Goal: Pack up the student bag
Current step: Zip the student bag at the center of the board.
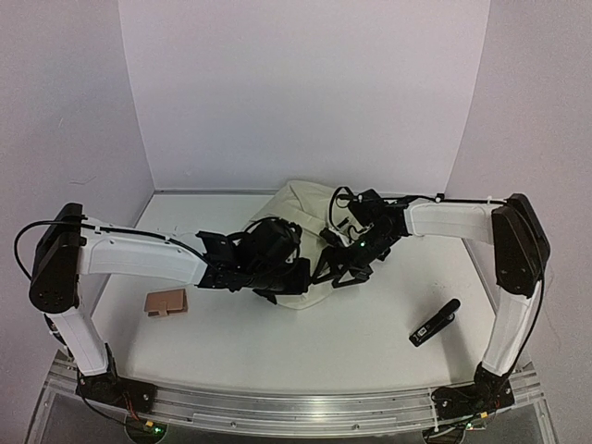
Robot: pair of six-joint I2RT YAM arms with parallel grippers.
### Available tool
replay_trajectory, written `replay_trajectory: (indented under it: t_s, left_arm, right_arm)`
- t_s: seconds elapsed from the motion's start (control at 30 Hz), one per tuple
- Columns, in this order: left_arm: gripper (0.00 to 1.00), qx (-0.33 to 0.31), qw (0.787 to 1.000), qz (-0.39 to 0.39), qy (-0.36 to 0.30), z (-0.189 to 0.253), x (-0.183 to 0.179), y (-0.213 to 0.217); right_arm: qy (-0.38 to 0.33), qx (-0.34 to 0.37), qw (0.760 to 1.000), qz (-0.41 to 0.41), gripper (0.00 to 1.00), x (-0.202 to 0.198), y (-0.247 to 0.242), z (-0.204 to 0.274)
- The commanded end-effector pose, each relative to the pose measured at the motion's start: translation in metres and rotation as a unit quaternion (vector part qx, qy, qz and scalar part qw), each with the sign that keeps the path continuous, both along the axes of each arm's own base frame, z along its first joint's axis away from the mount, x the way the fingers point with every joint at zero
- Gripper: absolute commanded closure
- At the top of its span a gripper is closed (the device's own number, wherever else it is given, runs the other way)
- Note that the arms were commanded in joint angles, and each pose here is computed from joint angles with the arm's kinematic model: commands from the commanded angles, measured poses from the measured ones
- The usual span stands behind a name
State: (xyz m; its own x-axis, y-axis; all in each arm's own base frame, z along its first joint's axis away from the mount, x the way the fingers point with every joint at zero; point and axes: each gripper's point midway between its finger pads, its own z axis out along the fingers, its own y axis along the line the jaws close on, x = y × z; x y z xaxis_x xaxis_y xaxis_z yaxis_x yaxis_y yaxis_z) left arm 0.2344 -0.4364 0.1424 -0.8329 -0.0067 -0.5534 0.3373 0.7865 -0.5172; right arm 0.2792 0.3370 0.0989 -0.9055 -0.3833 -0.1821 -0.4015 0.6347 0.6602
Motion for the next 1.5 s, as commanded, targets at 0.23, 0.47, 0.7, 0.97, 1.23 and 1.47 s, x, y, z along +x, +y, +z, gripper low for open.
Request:
replay_trajectory:
  t_s: [0.23,0.47,0.7,0.97,1.23,1.47]
  left_arm:
    - [1.0,-0.045,0.999,-0.008,-0.013,0.023,-0.002,-0.004]
    - [1.0,-0.05,0.998,-0.022,-0.013,0.023,-0.006,-0.008]
    - [1.0,-0.028,1.0,-0.009,-0.011,0.017,-0.005,0.002]
    - [1.0,0.017,0.999,0.051,-0.01,0.004,0.007,0.041]
    - [1.0,0.038,0.994,0.098,-0.015,0.0,0.022,0.081]
    - [1.0,0.035,0.998,0.054,-0.026,0.005,0.014,0.072]
  right_arm:
    - [-0.033,0.022,0.998,-0.048,0.17,0.027,0.008,0.022]
    - [-0.016,0.021,0.996,-0.087,0.29,0.042,0.013,0.009]
    - [-0.039,-0.003,0.993,-0.115,0.92,0.055,-0.008,0.007]
    - [-0.059,-0.04,0.99,-0.122,1.0,0.052,-0.046,0.004]
    - [-0.068,-0.113,0.984,-0.117,1.0,0.048,-0.102,-0.014]
    - [-0.088,-0.15,0.978,-0.112,1.0,0.056,-0.127,-0.02]
